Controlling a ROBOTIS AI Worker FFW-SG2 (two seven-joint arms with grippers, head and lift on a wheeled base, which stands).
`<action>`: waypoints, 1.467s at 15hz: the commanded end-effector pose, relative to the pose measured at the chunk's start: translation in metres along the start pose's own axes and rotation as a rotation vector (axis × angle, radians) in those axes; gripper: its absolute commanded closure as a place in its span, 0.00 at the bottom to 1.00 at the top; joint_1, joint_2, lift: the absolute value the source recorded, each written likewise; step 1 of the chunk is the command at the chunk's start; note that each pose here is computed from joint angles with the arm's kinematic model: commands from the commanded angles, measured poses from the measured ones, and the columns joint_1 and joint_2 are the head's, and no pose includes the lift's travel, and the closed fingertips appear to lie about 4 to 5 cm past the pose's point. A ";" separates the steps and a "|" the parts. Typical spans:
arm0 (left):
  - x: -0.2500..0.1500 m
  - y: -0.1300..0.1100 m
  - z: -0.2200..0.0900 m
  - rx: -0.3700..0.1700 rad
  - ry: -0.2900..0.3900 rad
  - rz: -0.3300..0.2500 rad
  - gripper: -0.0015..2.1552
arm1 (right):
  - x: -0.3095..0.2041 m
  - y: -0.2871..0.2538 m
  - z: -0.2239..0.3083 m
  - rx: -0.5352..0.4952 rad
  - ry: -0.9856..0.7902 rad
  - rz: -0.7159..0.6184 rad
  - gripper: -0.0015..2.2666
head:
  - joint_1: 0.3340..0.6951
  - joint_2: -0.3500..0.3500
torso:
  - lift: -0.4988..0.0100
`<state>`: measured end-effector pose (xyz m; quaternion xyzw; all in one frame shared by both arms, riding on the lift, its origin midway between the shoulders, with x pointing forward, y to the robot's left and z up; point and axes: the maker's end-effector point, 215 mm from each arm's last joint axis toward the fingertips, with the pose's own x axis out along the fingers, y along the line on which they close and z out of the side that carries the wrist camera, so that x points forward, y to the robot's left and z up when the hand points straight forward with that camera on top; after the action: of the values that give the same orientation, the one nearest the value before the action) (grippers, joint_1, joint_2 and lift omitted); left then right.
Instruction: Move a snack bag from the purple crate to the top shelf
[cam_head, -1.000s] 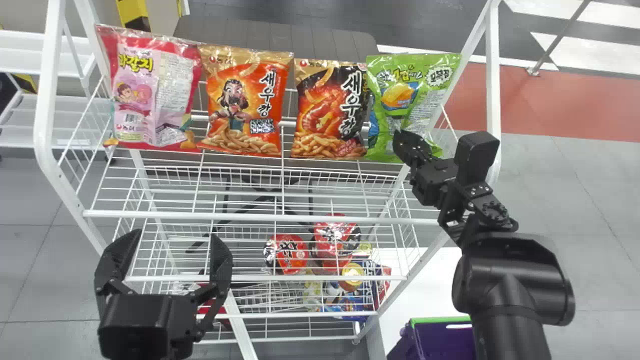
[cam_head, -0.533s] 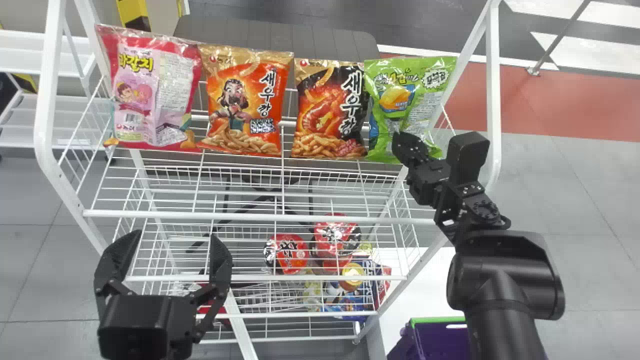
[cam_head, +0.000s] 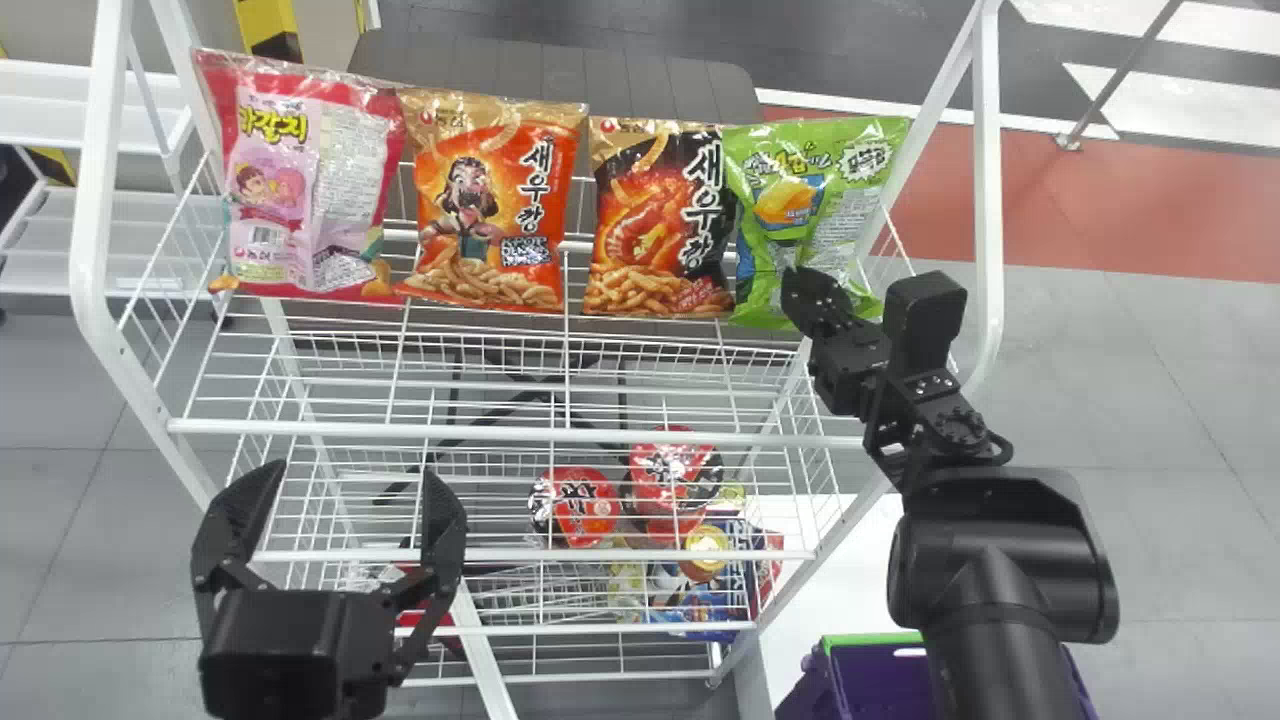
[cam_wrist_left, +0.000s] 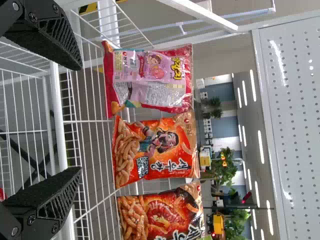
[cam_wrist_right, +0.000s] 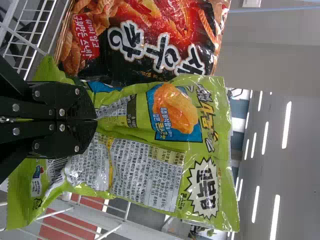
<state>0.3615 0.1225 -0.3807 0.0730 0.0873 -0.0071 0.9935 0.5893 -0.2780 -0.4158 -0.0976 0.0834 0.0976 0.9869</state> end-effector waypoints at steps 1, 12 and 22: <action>0.000 0.000 0.000 -0.001 0.000 0.002 0.05 | 0.000 0.002 -0.002 -0.004 0.001 0.002 0.81 | 1.00 0.24 | 0.98; 0.000 -0.003 -0.004 0.002 0.006 -0.004 0.05 | -0.002 -0.009 -0.024 0.024 0.019 -0.044 0.80 | 1.00 0.22 | 0.98; 0.001 -0.003 -0.007 0.005 0.010 -0.003 0.05 | 0.004 -0.009 -0.027 0.043 0.007 -0.054 0.39 | 1.00 0.22 | 0.98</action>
<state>0.3615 0.1213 -0.3865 0.0752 0.0910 -0.0080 0.9930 0.5916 -0.2920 -0.4410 -0.0803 0.0864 0.0693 0.9906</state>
